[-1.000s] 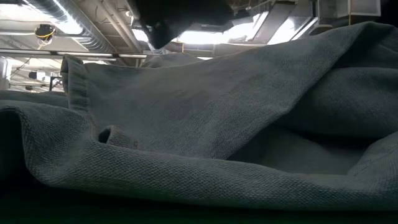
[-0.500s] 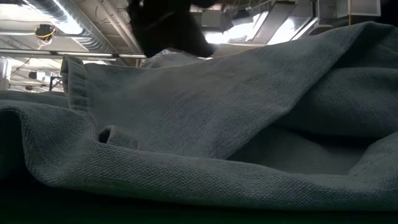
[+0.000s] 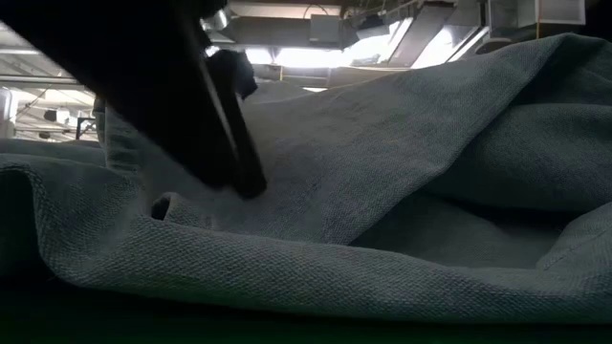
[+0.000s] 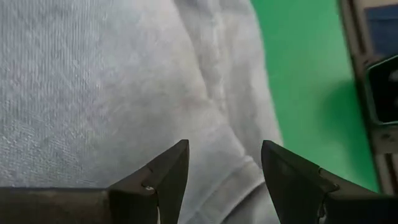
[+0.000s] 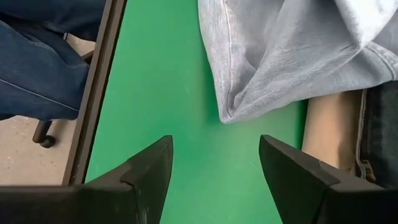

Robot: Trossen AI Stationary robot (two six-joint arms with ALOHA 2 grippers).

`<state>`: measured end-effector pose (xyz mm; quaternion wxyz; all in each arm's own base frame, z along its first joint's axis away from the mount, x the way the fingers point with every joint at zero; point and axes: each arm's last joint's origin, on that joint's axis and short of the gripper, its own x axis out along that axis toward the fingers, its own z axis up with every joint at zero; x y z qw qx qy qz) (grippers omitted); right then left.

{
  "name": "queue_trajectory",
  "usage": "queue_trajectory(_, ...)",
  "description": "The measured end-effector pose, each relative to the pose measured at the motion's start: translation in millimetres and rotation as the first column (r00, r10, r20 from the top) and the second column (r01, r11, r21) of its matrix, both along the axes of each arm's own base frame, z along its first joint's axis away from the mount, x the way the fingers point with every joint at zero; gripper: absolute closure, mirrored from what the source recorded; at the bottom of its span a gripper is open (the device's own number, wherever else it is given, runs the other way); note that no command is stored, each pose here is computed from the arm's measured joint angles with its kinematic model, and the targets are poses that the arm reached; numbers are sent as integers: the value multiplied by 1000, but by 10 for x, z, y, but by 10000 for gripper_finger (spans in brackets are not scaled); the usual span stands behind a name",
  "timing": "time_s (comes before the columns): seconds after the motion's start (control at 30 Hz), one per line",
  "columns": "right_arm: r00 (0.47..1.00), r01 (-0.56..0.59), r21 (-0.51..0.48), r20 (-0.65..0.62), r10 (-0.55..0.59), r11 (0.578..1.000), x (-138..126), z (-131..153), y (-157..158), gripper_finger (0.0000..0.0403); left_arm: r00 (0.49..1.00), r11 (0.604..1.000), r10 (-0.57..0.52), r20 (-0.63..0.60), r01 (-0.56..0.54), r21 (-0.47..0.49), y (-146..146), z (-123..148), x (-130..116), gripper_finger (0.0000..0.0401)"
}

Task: Fold Laundry from Bin
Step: Fold the light blue jeans

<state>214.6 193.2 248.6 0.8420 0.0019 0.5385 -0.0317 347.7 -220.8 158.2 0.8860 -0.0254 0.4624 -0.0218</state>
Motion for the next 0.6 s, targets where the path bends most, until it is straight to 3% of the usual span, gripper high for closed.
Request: queue_trajectory(0.6, 995, 35, -58, 94, -29, 998, 16, -163, -26, 164, 996, 999, -39, -79, 38, -8, -56, -133, -52, 207)
